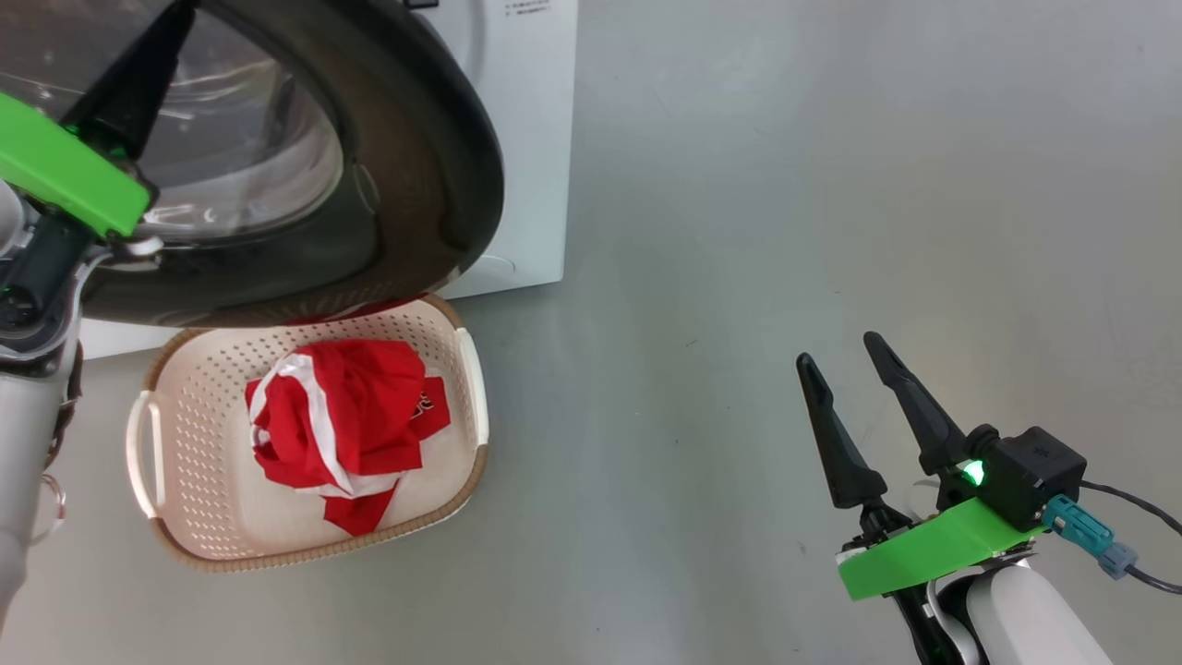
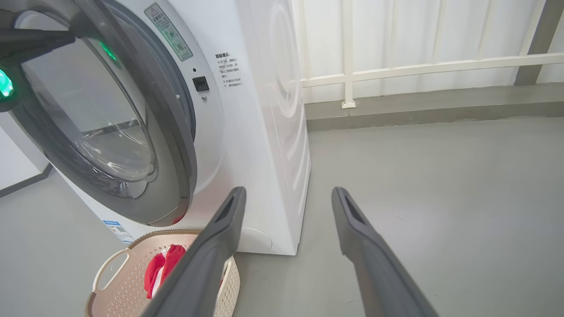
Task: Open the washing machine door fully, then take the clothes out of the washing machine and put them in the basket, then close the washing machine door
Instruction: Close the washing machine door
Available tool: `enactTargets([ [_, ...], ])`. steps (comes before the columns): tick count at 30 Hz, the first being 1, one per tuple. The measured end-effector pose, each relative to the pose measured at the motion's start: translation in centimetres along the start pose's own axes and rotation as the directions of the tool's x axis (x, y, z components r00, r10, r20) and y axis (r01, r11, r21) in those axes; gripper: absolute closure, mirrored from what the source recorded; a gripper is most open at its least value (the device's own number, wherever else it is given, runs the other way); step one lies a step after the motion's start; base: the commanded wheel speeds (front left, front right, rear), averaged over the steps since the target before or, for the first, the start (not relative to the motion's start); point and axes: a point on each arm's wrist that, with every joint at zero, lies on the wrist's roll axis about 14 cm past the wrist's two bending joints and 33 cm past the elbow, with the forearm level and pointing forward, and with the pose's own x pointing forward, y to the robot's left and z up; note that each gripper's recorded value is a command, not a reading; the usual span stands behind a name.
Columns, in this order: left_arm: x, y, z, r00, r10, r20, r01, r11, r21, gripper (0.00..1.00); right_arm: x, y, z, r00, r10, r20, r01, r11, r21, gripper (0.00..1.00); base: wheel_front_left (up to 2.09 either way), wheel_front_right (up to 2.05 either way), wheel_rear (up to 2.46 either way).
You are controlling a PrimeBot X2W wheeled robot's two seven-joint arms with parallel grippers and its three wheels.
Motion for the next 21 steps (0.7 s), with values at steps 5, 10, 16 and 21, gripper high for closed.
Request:
enactTargets([
  [5, 0.1, -0.3, -0.7, 1.000, -0.006, -0.020, 0.006, 1.000, 0.000, 1.00, 0.1, 0.0, 0.0, 1.000, 0.000, 0.001, 0.000, 1.000, 0.002, 0.00, 0.00, 0.00, 0.00],
  [10, -0.4, -0.6, -0.7, 1.000, -0.014, -0.027, 0.014, 1.000, -0.001, 1.00, 0.4, 0.7, 0.1, 1.000, 0.019, 0.005, -0.019, 1.000, 0.004, 0.00, 0.00, 0.00, 0.00],
  [16, -1.9, -1.0, -0.2, 1.000, -0.022, 0.005, 0.022, 0.999, -0.031, 1.00, 0.6, 1.5, 0.4, 0.999, 0.046, 0.014, -0.046, 0.999, 0.000, 0.00, 0.00, 0.00, 0.00],
  [21, -4.7, 1.3, -1.5, 0.999, 0.042, 0.011, -0.041, 0.996, -0.077, 1.00, 0.5, 2.0, 0.8, 0.997, 0.068, 0.021, -0.068, 0.998, -0.008, 0.00, 0.00, 0.00, 0.00],
])
